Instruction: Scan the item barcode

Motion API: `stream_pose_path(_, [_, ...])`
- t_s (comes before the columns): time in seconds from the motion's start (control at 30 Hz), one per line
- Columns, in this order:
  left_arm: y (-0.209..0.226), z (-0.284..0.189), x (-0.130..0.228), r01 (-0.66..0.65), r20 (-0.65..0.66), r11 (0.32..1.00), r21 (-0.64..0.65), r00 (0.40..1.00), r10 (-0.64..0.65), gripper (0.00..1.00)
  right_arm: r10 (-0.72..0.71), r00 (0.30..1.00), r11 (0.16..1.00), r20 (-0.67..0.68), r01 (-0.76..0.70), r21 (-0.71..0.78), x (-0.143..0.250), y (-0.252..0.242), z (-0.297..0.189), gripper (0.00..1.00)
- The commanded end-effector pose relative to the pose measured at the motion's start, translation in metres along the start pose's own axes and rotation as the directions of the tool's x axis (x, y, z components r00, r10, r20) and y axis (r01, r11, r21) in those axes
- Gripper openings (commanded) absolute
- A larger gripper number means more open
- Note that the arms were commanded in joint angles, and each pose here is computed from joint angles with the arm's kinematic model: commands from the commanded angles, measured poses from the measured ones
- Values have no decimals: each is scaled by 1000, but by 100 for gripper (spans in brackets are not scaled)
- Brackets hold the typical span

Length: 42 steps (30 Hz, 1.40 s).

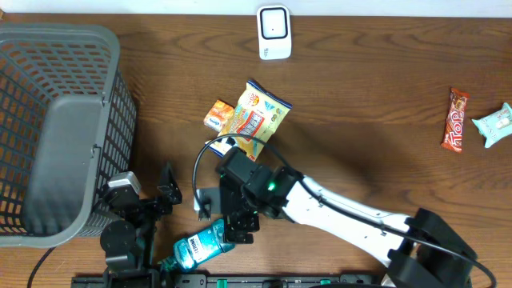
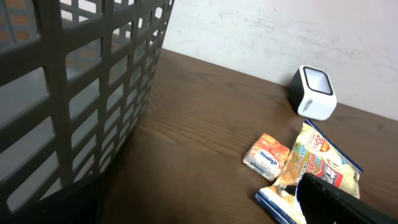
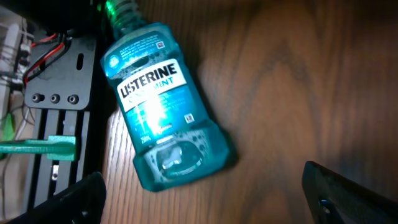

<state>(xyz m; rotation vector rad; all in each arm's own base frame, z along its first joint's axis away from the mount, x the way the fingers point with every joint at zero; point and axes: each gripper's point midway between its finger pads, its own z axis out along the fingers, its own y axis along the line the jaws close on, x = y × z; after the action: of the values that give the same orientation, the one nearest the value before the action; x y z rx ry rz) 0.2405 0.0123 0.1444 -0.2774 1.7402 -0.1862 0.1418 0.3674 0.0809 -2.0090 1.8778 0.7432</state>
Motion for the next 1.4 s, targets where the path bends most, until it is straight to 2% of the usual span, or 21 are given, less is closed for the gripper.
stream_pose_path(0.0, [4,2,13,0,-31,1000,-13,1000,0,98,-64,997,998,-41,63,-20,7,6,16,94])
stream_pose_path(0.13, [4,2,13,0,-31,1000,-13,1000,0,98,-66,997,998,-47,65,-22,8,5,21,85])
stream_pose_path(0.17, [4,2,13,0,-31,1000,-13,1000,0,98,-64,997,998,-43,63,-26,8,5,21,86])
stream_pose_path(0.2, [4,2,13,0,-31,1000,-13,1000,0,98,-60,998,997,-32,59,-41,7,7,20,97])
stream_pose_path(0.23, [4,2,13,0,-31,1000,-13,1000,0,98,-57,998,996,-16,56,-62,4,10,20,99])
stream_pose_path(0.33, [4,2,13,0,-31,1000,-13,1000,0,98,-42,999,991,31,45,-128,-1,19,17,99])
stream_pose_path(0.5, [4,2,13,0,-31,1000,-13,1000,0,98,37,998,992,41,-32,-122,-6,16,17,99])
stream_pose_path(0.6, [4,2,13,0,-31,1000,-13,1000,0,98,100,992,990,72,-91,-109,-16,12,17,79])
stream_pose_path(0.63, [4,2,13,0,-31,1000,-13,1000,0,98,111,991,989,80,-103,-105,-18,10,17,61])
stream_pose_path(0.67, [4,2,13,0,-31,1000,-13,1000,0,98,123,989,988,86,-114,-103,-20,9,17,30])
stream_pose_path(0.7, [4,2,13,0,-31,1000,-13,1000,0,98,146,985,985,91,-136,-105,-21,7,16,4])
stream_pose_path(0.73, [4,2,13,0,-31,1000,-13,1000,0,98,180,979,979,94,-169,-112,-21,6,15,1])
stream_pose_path(0.83, [4,2,13,0,-31,1000,-13,1000,0,98,266,956,947,122,-235,-218,-26,12,6,1])
stream_pose_path(0.93, [4,2,13,0,-31,1000,-13,1000,0,98,313,929,887,198,-212,-410,-38,28,-11,1])
stream_pose_path(1.0, [4,2,13,0,-31,1000,-13,1000,0,98,337,913,854,231,-193,-483,-39,34,-18,2])
stream_pose_path(1.23, [4,2,13,0,-31,1000,-13,1000,0,98,518,850,796,96,-438,-417,-15,34,13,1])
stream_pose_path(1.37, [4,2,13,0,-31,1000,-13,1000,0,98,591,806,785,35,-565,-255,-2,26,31,1])
